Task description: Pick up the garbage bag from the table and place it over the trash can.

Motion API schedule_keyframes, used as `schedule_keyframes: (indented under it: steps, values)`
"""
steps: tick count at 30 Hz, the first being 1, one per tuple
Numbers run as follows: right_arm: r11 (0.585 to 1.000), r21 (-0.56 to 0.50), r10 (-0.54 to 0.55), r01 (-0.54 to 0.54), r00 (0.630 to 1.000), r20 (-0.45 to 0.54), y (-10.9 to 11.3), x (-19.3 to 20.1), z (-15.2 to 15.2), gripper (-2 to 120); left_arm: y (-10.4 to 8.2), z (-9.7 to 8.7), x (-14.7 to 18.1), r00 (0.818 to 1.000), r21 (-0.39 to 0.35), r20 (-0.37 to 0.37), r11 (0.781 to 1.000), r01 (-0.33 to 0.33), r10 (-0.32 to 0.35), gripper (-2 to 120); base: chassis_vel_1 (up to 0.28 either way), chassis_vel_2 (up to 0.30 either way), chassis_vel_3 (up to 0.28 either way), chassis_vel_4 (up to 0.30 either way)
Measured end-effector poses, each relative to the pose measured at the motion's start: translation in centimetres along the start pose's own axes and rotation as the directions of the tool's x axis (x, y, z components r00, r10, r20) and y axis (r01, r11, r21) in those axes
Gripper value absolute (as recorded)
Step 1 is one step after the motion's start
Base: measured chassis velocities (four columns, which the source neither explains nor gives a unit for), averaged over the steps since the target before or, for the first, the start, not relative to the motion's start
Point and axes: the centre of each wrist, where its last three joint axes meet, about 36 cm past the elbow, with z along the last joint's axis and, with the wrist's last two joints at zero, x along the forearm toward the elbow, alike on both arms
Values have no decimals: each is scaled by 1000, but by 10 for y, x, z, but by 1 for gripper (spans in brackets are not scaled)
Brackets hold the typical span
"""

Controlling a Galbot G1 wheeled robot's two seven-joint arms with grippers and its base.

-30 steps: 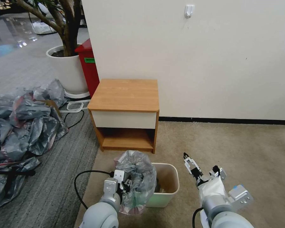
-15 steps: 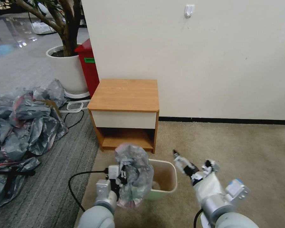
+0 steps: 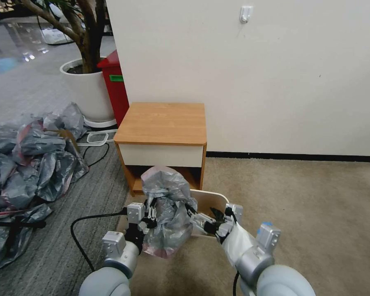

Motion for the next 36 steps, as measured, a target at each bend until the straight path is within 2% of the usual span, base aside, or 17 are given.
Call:
schedule_keyframes:
  steps: [4,7,10,12,14,16,18,20,23,25,29,30,31,32,36]
  values:
    - [1000,-21,2,-2,1000,3,0,-5,4,100,-1,-2,2,1000,1,9,1000,-13,13,9,0,0,0,0]
    - [999,-41,7,-7,1000,12,-1,-10,6,93,-2,-4,3,1000,3,19,1000,-23,23,9,0,0,0,0]
    - [998,-69,6,-4,1000,28,2,-13,7,80,-3,-5,3,999,10,28,1000,-23,23,9,0,0,0,0]
    - [997,-76,5,-3,1000,30,2,-14,7,77,-2,-6,2,999,11,30,1000,-19,19,9,0,0,0,0]
    - [996,-84,6,-3,999,31,3,-14,9,65,-1,-7,3,999,13,35,1000,-13,13,9,0,0,0,0]
    - [996,-87,8,-5,999,35,3,-15,10,58,0,-9,4,999,17,37,1000,-10,10,9,0,0,0,0]
    - [996,-88,9,-5,999,37,3,-15,10,57,0,-9,4,999,18,37,1000,-9,8,9,0,0,0,0]
    - [996,-84,7,-3,999,43,4,-15,11,44,2,-12,6,999,38,39,999,-6,4,9,0,0,0,0]
    - [997,-82,7,-3,999,44,4,-15,11,37,3,-14,6,999,48,38,999,-5,3,9,0,0,0,0]
    - [997,-78,7,-4,999,48,4,-15,11,25,4,-15,6,999,60,33,998,-1,-1,9,0,0,0,0]
    - [997,-74,8,-4,998,58,4,-13,10,18,5,-16,6,1000,63,27,998,3,-5,9,0,0,0,0]
    - [998,-67,7,-2,997,75,5,-8,6,9,5,-16,7,1000,66,16,998,9,-10,9,0,0,0,0]
    - [998,-63,6,-1,997,81,5,-6,4,7,5,-15,7,1000,68,12,998,14,-15,9,0,0,0,0]
    - [999,-53,-1,6,995,96,8,0,-1,0,2,-15,7,1000,74,3,997,21,-21,9,0,0,0,0]
    - [999,-43,-11,16,993,114,11,8,-7,0,2,-14,7,1000,75,-5,997,25,-25,9,0,0,0,0]
